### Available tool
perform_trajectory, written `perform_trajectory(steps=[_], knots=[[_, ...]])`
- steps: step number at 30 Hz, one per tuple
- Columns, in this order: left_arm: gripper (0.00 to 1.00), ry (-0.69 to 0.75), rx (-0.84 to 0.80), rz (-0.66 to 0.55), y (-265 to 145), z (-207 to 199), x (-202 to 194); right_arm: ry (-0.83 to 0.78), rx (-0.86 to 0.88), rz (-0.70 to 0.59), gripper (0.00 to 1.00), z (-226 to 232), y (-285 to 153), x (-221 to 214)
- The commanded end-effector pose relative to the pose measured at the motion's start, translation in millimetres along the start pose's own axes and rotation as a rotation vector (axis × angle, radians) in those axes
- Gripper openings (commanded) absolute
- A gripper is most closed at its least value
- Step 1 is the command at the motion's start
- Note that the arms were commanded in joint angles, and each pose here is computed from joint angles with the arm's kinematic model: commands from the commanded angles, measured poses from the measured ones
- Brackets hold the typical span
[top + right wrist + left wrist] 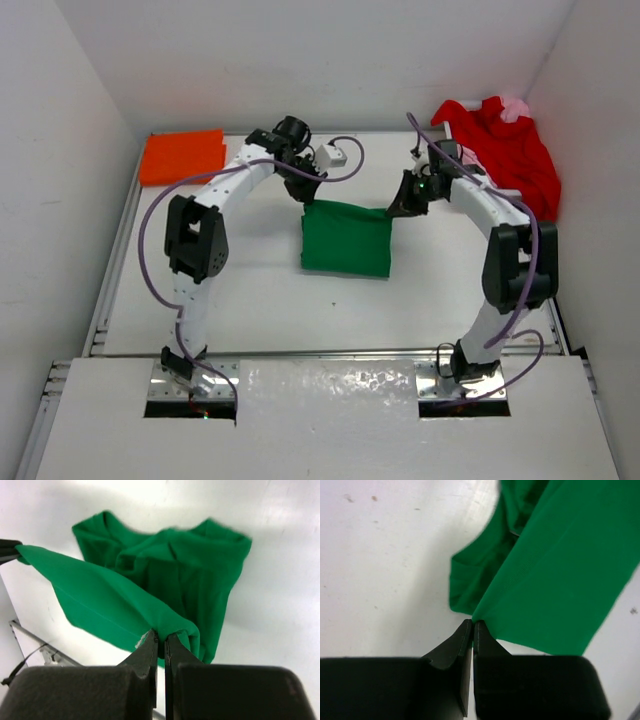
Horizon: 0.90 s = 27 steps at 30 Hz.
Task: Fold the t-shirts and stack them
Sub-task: Fold the long partially folded tshirt into a neat square
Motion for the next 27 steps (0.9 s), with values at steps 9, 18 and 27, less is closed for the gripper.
perform_trajectory(steps=[9,18,27], knots=[[0.0,-0.082,0.155,-0.047,20.0,51.0,7.0,0.006,-0.075,-0.073,0.0,-24.0,40.5,74.0],[0.29,-0.157,0.31,-0.013,47.2,79.9,-4.7,0.041,-0.155,-0.059,0.27,-51.8,80.4,94.3],[0.52,-0.339,0.599,-0.269,-25.6,135.2,33.5,-0.093,-0.308,-0.207,0.24,-49.2,49.7,139.7]])
Point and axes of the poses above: each gripper's point midway between its finger pads, its own y axis out along the fingers, its own z axis along the line the jaws close on, x = y × z, the point moved 7 cm from there along -y, back along the fingers, and after that the axes turned 6 degrees about -y, right-handed, at the moved point
